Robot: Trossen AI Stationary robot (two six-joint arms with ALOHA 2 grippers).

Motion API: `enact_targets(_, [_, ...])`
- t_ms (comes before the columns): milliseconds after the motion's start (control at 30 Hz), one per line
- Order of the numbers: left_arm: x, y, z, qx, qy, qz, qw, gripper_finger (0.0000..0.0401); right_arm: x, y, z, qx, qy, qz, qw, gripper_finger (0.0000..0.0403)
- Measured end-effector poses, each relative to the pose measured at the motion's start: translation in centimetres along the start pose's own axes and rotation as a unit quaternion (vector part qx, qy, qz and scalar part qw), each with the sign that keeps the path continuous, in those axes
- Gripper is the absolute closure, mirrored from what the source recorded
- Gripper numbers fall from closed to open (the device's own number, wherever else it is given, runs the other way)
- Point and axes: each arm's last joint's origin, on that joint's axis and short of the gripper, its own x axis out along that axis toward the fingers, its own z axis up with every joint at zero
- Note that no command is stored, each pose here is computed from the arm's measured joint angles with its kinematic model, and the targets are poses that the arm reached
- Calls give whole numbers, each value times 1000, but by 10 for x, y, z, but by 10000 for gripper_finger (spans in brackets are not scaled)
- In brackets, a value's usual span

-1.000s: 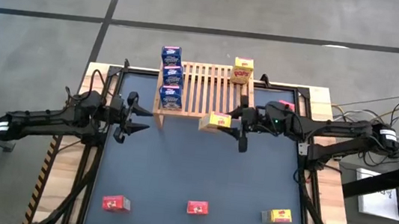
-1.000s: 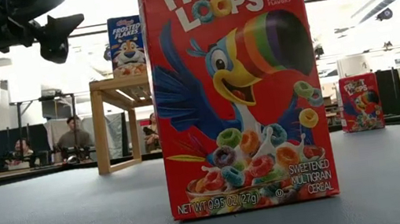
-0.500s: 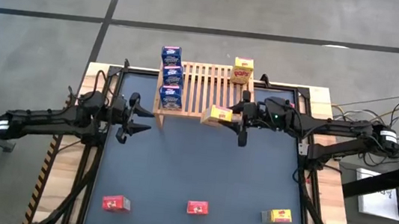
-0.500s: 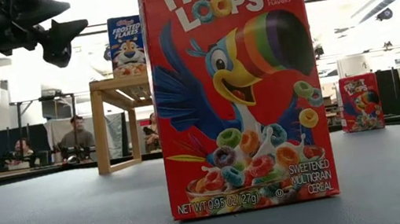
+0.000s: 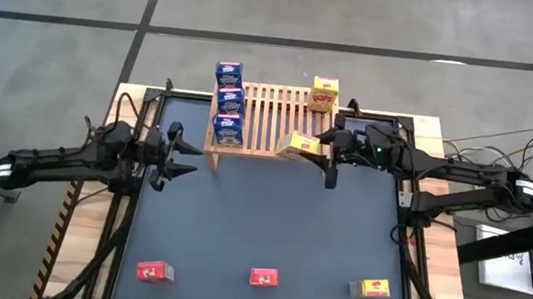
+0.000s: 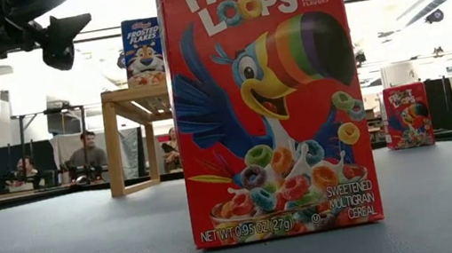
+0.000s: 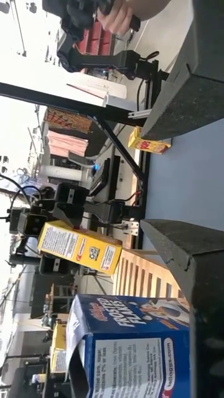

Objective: Stack cereal on shelf
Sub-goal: Put the top yellow cereal box on the shelf aligned with the other yellow cereal box

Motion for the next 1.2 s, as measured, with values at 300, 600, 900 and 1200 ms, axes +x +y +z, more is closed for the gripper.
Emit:
enact_targets(300, [-4,-1,-1,-1,3,2,1000,198,-11,-18,1,-17,11,-65,998,218])
enact_targets(600, [-4,-1,-2,-1,8,3,1000,198,-18,-41,-5,-43,36,-105,993,218])
enact_targets(900, [-3,-1,-2,-2,10,3,1000,198,-35,-72,-10,-6,60,-48,997,225])
enact_targets(1200, [-3,-1,-3,-3,11,4,1000,198,-47,-89,19,-16,111,-43,993,227])
